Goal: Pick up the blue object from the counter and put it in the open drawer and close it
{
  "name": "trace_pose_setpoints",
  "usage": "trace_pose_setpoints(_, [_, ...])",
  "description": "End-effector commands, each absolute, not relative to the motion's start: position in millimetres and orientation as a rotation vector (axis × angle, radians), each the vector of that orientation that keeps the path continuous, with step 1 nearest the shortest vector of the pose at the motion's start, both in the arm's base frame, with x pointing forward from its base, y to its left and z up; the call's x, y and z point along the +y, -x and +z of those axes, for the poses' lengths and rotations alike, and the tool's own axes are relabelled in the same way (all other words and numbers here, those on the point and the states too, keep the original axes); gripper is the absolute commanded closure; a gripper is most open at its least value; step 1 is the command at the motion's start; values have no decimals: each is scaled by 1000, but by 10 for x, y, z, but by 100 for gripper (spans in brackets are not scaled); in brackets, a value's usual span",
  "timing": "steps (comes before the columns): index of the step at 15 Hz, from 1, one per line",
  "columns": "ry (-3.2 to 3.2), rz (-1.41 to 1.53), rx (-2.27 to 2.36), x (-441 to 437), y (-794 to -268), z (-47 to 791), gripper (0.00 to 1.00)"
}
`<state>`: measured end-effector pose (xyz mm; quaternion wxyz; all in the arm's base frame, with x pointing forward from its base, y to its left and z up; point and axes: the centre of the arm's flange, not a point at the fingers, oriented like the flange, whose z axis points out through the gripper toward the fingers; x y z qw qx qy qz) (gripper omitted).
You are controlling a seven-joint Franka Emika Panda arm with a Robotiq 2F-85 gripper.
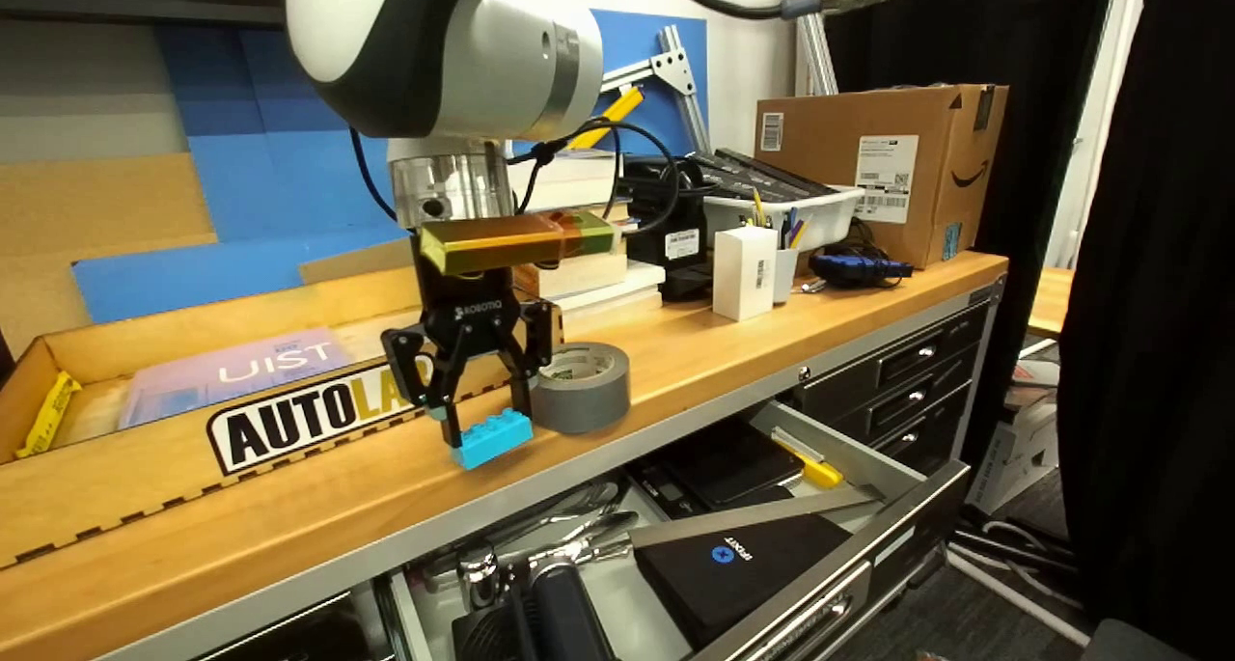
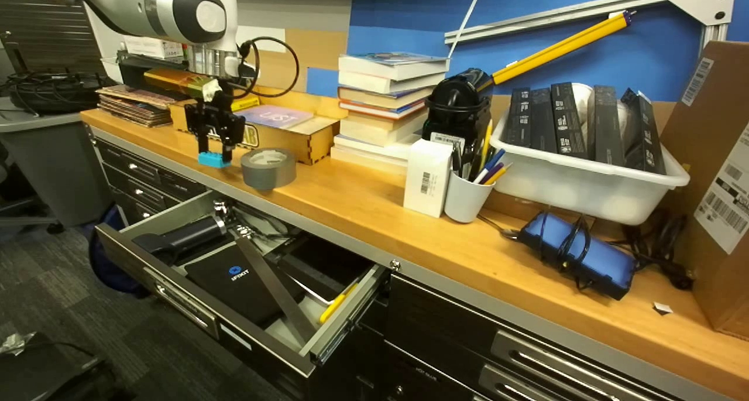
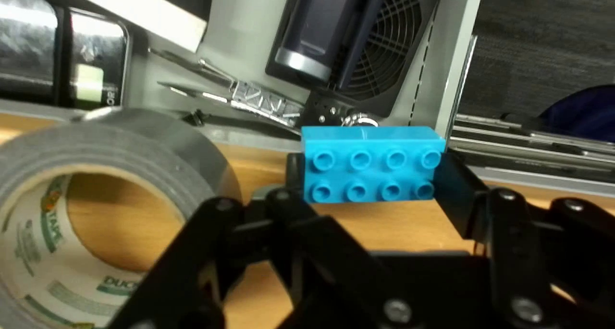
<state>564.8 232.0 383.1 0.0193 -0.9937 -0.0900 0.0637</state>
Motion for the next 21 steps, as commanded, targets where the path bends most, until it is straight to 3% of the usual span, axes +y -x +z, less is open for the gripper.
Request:
trace_pose_setpoints(1, [3031,273,-244,2045,-5207,3813,57])
trace_pose_setpoints(11, [3037,207,245,594,-4566,3055,57])
trace_pose_setpoints(13, [3017,203,284,411,-4480,2991,8])
trace_pose_setpoints(17, [3007,169,265,212,-4126,3111,0])
trace_pose_setpoints(21, [3012,232,208,85,-3666,3234,0])
